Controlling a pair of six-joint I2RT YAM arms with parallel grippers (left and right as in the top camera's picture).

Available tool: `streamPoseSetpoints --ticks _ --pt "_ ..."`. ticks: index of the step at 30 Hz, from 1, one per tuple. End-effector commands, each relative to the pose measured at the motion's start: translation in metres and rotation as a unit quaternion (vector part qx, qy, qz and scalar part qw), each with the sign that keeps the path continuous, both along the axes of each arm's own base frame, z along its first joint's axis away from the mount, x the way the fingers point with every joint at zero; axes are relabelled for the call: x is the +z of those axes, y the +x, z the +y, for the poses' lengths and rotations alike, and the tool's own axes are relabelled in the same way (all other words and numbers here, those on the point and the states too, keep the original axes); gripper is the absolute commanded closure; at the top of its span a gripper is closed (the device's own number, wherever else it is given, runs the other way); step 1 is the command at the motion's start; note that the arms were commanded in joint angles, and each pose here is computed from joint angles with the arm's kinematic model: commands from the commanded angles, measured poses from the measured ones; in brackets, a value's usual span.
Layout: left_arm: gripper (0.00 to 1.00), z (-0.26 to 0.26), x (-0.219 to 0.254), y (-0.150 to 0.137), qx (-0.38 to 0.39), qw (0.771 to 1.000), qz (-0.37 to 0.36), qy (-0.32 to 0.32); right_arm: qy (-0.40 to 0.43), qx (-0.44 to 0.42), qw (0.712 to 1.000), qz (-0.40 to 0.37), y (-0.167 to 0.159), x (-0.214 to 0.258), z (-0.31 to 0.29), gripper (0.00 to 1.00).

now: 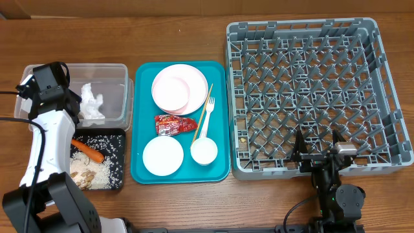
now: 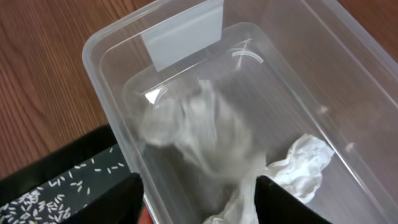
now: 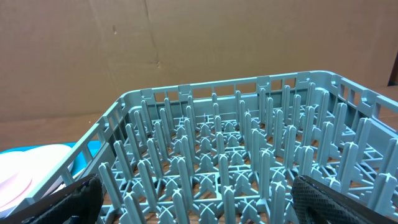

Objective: Sort waste into correct bins and load items into the dishwasher
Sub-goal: 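Open the left gripper to drop the tissue into the clear bin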

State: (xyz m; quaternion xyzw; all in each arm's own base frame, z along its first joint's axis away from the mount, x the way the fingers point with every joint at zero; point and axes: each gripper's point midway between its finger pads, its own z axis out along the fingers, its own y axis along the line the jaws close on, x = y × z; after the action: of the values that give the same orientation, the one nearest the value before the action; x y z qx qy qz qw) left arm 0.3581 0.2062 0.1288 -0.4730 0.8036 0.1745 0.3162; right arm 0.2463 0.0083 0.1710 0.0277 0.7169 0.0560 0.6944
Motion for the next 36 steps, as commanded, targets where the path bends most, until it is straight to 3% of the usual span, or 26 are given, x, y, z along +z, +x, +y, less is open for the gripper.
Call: streamPoseSetpoints --ticks 1,5,11,15,20,24,29,33,36 --pt "0.31 0.002 0.002 0.002 0.004 1.0 -0.007 0.0 -0.002 -0.002 1.0 -0.003 0.0 -0.002 0.0 0.0" --pt "0.24 -0.01 0.01 0.01 -0.023 0.999 -0.034 -0.028 -0.002 -0.002 1.0 -0.003 0.0 -0.001 0.0 0.0" --pt "0.25 -0.048 0.048 0.026 -0.122 0.983 -0.109 -0.085 -0.002 -0.002 1.0 -0.003 0.0 -0.001 0.0 0.0" --pt "0.3 -0.101 0.093 0.033 -0.235 0.94 -0.19 -0.158 -0.002 -0.002 1.0 -0.003 0.0 -0.001 0.0 0.0" --pt "0.3 -0.141 0.116 0.033 -0.311 0.899 -0.226 -0.209 -0.002 -0.002 1.0 -0.003 0.0 -0.002 0.0 0.0" --pt "0.3 -0.158 0.115 0.034 -0.345 0.888 -0.217 -0.213 -0.002 -0.002 1.0 -0.003 0.0 -0.001 0.0 0.0" --pt "0.32 -0.212 0.105 0.023 -0.411 0.851 -0.182 -0.27 -0.002 -0.002 1.0 -0.003 0.0 -0.002 0.0 0.0" --pt "0.36 -0.258 0.08 -0.002 -0.471 0.833 -0.098 -0.273 -0.002 -0.002 1.0 -0.003 0.0 -0.002 0.0 0.0" --pt "0.36 -0.274 0.06 -0.022 -0.475 0.841 -0.03 -0.258 -0.002 -0.002 1.0 -0.003 0.0 -0.002 0.0 0.0"
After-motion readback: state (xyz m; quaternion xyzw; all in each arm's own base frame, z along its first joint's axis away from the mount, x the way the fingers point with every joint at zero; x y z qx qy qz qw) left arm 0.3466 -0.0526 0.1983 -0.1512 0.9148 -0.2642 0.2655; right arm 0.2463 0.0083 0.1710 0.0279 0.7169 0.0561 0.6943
